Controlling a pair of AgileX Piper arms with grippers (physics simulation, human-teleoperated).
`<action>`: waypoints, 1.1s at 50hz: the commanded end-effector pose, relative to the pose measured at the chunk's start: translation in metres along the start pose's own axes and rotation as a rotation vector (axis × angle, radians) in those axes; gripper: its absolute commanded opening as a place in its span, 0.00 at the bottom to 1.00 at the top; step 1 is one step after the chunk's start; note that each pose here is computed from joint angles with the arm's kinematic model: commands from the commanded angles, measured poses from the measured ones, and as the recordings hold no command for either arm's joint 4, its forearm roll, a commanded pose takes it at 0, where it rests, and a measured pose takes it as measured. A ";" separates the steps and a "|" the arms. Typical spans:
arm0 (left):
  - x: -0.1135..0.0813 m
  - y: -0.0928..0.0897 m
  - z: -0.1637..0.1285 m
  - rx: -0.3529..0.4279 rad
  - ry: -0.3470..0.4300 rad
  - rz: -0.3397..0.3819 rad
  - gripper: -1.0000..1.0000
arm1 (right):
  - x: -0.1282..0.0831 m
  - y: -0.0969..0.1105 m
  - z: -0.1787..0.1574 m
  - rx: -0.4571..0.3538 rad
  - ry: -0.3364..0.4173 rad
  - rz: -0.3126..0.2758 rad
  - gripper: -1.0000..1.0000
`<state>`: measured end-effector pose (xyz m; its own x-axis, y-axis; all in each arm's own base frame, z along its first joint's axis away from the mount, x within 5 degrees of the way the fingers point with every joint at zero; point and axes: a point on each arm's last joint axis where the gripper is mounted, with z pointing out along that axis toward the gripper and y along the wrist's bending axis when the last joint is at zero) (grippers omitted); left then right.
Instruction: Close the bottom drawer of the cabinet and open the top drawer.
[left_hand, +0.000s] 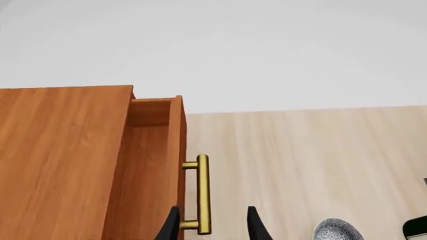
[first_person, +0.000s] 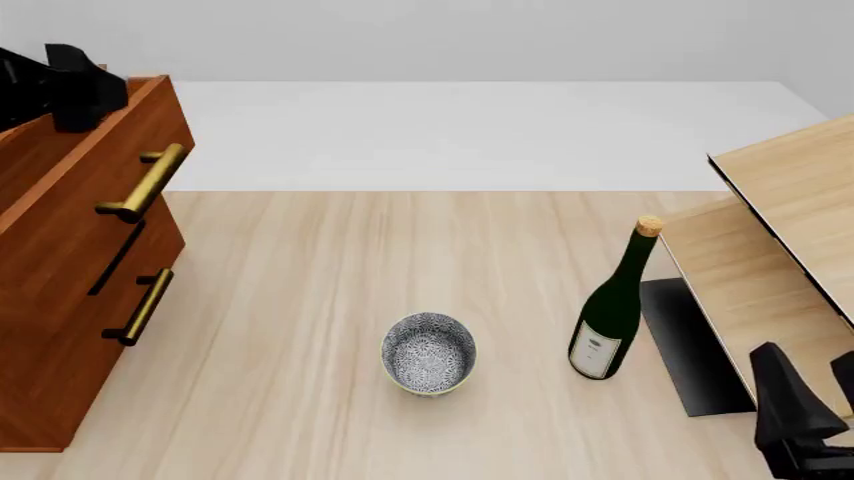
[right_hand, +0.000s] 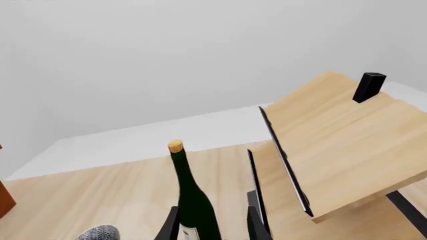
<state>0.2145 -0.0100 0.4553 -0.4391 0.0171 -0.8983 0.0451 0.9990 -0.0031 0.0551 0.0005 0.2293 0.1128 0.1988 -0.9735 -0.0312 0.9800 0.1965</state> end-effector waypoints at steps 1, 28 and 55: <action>0.008 0.005 0.009 -0.019 0.017 -0.011 1.00 | -0.003 0.001 0.001 -0.008 -0.001 0.012 1.00; 0.021 0.023 0.022 -0.091 0.039 -0.016 1.00 | -0.003 0.002 -0.002 -0.020 -0.003 -0.010 1.00; 0.035 0.024 0.028 -0.096 0.059 -0.058 1.00 | -0.001 0.002 -0.002 -0.025 0.002 -0.027 1.00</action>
<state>0.2255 0.0132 0.4157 -0.4867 -0.0294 -0.8731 -0.0587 0.9983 -0.0009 0.0532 0.0017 0.2308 0.1130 0.1768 -0.9777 -0.0514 0.9838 0.1720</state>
